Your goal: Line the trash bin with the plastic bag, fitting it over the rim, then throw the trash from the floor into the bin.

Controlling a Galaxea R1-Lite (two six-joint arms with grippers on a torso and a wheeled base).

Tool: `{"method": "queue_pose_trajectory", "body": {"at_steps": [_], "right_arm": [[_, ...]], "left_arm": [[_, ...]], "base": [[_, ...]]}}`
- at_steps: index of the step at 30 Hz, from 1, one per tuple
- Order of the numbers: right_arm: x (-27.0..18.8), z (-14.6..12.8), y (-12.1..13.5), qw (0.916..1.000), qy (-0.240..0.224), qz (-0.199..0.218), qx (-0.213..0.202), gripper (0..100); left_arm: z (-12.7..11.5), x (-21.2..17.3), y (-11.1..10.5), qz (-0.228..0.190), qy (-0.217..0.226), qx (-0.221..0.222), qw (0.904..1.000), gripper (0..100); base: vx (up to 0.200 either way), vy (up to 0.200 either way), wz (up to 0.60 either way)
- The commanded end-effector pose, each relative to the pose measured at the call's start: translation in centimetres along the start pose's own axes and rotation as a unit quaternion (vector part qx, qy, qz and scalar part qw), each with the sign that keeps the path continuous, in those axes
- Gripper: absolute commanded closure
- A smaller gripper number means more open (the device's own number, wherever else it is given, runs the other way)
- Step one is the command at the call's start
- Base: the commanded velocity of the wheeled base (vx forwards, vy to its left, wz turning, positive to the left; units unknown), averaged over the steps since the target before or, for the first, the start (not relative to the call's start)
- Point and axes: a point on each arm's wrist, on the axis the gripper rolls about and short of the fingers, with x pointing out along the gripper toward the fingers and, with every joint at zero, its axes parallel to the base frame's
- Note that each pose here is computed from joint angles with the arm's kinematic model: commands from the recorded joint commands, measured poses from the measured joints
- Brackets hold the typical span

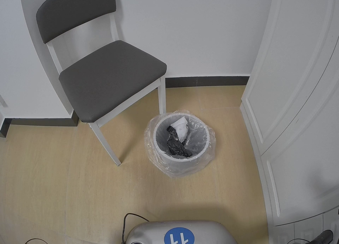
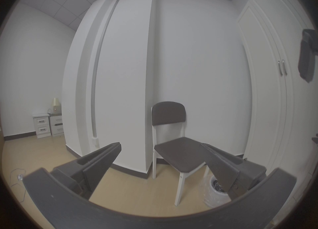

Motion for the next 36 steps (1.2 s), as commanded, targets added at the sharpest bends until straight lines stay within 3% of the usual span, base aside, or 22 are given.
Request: {"method": "queue_pose_trajectory", "body": {"at_steps": [1,6,8,12,14,15,17,20,22,28,31,32,34,36], "right_arm": [[-0.5,-0.9,-0.1,0.9999,-0.010,-0.007,0.010,0],[-0.5,-1.1,-0.1,0.9994,-0.001,-0.009,0.033,0],[-0.5,-1.6,-0.1,0.9988,0.025,-0.010,0.041,0],[-0.6,-2.5,-0.2,0.9965,0.065,-0.025,0.048,0],[-0.7,-2.8,-0.2,0.9953,0.081,-0.026,0.045,0],[-0.8,-3.6,-0.2,0.9918,0.120,-0.028,0.034,0],[-0.9,-3.6,-0.2,0.9912,0.125,-0.023,0.036,0],[-0.8,-3.6,0.0,0.9917,0.122,0.006,0.040,0],[-0.9,-3.6,0.2,0.9895,0.127,0.052,0.047,0],[-0.9,-3.7,0.3,0.9880,0.133,0.069,0.036,0],[-0.9,-3.7,0.4,0.9852,0.132,0.108,0.018,0],[-1.0,-3.8,0.5,0.9813,0.133,0.139,0.000,0],[-1.0,-4.0,0.5,0.9796,0.139,0.141,-0.033,0],[-1.0,-4.0,0.5,0.9800,0.141,0.138,-0.024,0]], "left_arm": [[-5.2,-2.1,0.5,0.000,0.014,-0.014,0.9998,0],[-8.7,-1.6,0.4,-0.002,0.057,-0.004,0.9984,0],[-11.4,-1.5,0.4,-0.017,0.094,0.008,0.9953,0],[-12.6,-1.8,0.5,-0.019,0.163,0.012,0.9864,0],[-12.5,-1.8,0.4,-0.024,0.161,0.011,0.9866,0],[-12.5,-1.8,0.4,-0.036,0.162,0.009,0.9860,0],[-12.5,-1.8,0.3,-0.047,0.163,0.009,0.9855,0],[-12.9,-1.9,0.2,-0.084,0.172,0.006,0.9816,0],[-13.0,-1.9,0.1,-0.105,0.173,0.030,0.9789,0],[-13.0,-1.9,0.1,-0.106,0.173,0.029,0.9787,0],[-13.0,-1.9,0.1,-0.105,0.174,0.028,0.9788,0],[-13.0,-1.9,0.1,-0.104,0.173,0.029,0.9788,0],[-13.0,-1.9,0.1,-0.105,0.173,0.028,0.9789,0],[-13.0,-1.9,0.1,-0.105,0.174,0.028,0.9788,0]], "base": [[0.000,0.000,0.00],[0.000,0.000,0.00],[0.000,0.000,0.00],[0.000,0.000,0.00],[0.000,0.000,0.00],[0.000,0.000,0.00],[0.000,0.000,0.00],[0.000,0.000,0.00],[0.000,0.000,0.00],[0.000,0.000,0.00],[0.000,0.000,0.00],[0.000,0.000,0.00],[0.000,0.000,0.00],[0.000,0.000,0.00]]}}
